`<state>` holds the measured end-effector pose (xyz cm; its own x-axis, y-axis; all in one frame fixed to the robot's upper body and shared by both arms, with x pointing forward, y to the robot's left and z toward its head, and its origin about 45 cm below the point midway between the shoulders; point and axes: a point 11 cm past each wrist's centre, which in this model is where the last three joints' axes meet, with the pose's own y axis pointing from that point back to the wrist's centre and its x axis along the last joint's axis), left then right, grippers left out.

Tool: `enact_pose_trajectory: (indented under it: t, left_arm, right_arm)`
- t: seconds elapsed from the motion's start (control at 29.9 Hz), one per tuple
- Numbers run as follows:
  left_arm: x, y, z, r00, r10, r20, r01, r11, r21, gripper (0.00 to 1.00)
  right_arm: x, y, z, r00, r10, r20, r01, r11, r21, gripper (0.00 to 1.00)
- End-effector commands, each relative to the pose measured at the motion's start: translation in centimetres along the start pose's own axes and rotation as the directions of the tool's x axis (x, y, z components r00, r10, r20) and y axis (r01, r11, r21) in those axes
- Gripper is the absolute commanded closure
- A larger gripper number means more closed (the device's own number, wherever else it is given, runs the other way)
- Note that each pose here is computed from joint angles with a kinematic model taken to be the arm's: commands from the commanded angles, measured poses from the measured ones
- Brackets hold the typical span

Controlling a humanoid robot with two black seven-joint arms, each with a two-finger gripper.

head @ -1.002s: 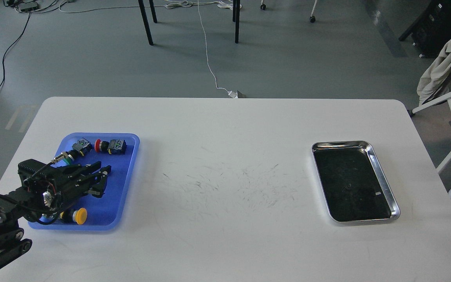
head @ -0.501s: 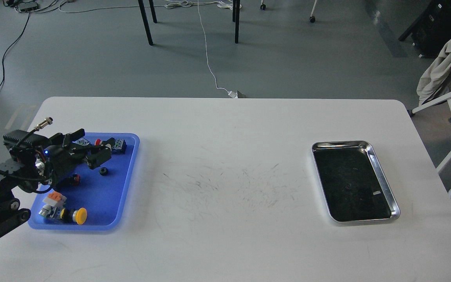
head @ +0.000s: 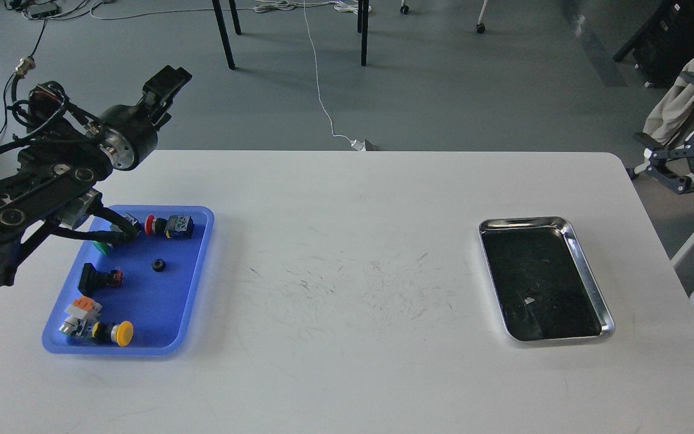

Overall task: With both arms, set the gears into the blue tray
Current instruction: 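Move the right gripper down into the metal tray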

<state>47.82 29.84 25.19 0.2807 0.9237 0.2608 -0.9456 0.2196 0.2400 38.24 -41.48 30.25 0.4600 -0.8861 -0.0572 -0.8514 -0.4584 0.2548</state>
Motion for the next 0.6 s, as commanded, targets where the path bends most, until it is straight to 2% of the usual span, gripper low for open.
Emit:
enact_pose_trajectory:
  t: [0.0, 0.1, 0.17, 0.3, 0.4, 0.57]
  left_arm:
    - [-1.4, -1.5, 1.2, 0.985, -0.014, -0.173, 0.01, 1.0, -0.024, 0.0]
    - [-1.6, -2.1, 1.5, 0.974, -0.007, -0.225, -0.001, 0.999, -0.036, 0.0]
    - [-2.0, -2.3, 1.6, 0.973, -0.011, -0.232, 0.002, 0.999, -0.039, 0.0]
    - [-2.1, -2.3, 1.5, 0.972, -0.011, -0.236, 0.002, 0.999, -0.04, 0.0]
    - [-1.8, -2.2, 1.4, 0.973, -0.004, -0.232, -0.005, 0.999, -0.04, 0.0]
    - [-1.7, -2.2, 1.5, 0.974, -0.002, -0.226, -0.008, 0.999, -0.041, 0.0]
  right_arm:
    - [-4.7, -1.5, 0.1, 0.943, -0.163, -0.29, 0.116, 0.978, -0.173, 0.04]
    - [-7.4, -2.0, 0.0, 0.855, -0.24, -0.459, 0.138, 0.96, -0.245, 0.04]
    - [-8.9, -2.0, 0.5, 0.805, -0.295, -0.514, 0.157, 0.942, -0.296, 0.04]
    - [-10.9, 0.4, 4.0, 0.634, -0.47, -0.614, 0.149, 0.854, -0.499, 0.03]
    - [-10.3, 2.2, 7.1, 0.514, -0.58, -0.632, 0.1, 0.772, -0.627, 0.04]
    - [-10.1, 2.3, 9.8, 0.47, -0.642, -0.606, 0.069, 0.711, -0.7, 0.05]
